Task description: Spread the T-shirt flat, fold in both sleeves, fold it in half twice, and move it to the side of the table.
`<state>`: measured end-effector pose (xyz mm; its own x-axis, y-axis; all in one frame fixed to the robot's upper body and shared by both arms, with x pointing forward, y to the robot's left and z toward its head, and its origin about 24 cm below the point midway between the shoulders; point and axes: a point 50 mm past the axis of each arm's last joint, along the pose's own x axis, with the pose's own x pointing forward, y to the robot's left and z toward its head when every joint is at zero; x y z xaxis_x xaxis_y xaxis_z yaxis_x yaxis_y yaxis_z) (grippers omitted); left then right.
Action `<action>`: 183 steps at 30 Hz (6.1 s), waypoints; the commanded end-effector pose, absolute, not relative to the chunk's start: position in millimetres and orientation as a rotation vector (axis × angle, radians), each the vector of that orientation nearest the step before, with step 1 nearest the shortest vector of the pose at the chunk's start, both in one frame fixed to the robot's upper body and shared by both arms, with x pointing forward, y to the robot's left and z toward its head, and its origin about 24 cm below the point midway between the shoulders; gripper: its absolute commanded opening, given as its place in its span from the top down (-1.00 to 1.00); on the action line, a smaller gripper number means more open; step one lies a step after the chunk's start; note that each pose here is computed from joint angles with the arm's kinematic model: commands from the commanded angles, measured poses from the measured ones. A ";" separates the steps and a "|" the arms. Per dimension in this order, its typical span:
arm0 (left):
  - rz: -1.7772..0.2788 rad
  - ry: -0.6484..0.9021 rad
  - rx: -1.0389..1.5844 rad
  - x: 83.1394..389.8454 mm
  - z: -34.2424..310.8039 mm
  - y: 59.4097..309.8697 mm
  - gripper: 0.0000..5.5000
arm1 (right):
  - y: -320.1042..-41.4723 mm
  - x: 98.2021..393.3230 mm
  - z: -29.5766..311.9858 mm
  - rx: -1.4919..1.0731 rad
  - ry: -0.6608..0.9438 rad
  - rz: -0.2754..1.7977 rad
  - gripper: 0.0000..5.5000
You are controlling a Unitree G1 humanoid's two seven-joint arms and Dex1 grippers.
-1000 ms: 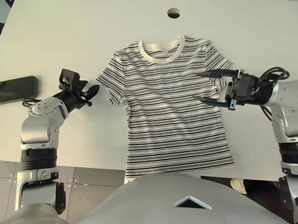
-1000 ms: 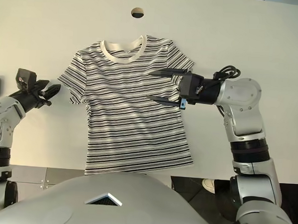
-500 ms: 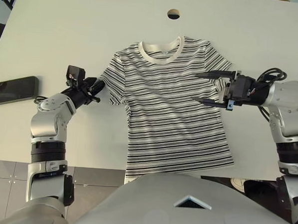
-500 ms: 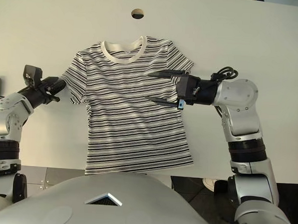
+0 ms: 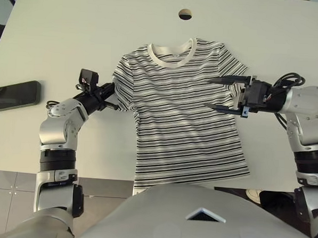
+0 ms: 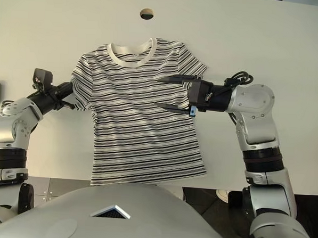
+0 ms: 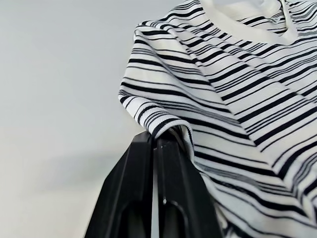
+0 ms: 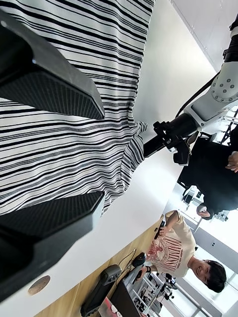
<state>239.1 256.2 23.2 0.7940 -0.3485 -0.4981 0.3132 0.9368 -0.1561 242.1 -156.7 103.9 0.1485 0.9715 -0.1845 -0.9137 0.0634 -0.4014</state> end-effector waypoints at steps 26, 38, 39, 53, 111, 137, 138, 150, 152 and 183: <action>-0.522 0.391 -0.385 273.0 60.0 179.3 0.95 | -151.4 249.4 98.6 -0.470 -0.152 1.443 0.02; -0.553 0.417 -0.420 278.3 45.7 160.4 0.70 | -164.5 258.3 95.0 -0.454 -0.128 1.342 0.02; -0.557 0.417 -0.421 278.8 45.4 159.3 0.64 | -167.0 261.5 94.6 -0.450 -0.125 1.312 0.02; -0.515 -0.019 -0.137 280.6 80.1 158.3 0.19 | -254.0 324.4 51.7 -0.330 0.252 0.632 -0.22; -0.448 -0.076 -0.184 287.4 76.0 163.2 0.19 | -217.2 335.4 39.7 -0.363 0.188 0.710 0.95; -0.452 -0.075 -0.184 290.5 72.4 163.0 0.19 | -214.6 343.5 25.0 -0.409 0.340 0.589 0.60; -0.450 -0.075 -0.184 290.5 72.3 163.2 0.19 | -215.1 343.3 24.6 -0.410 0.344 0.587 0.60; -0.451 -0.070 -0.177 289.9 72.9 165.5 0.19 | -218.9 323.4 -3.1 -0.415 0.467 0.631 0.70; -0.452 -0.070 -0.176 289.8 73.2 165.7 0.19 | -217.3 324.0 -2.2 -0.411 0.460 0.641 0.85; -0.471 -0.088 -0.177 292.4 79.0 160.0 0.19 | -152.0 312.1 59.2 -0.299 0.091 0.968 0.95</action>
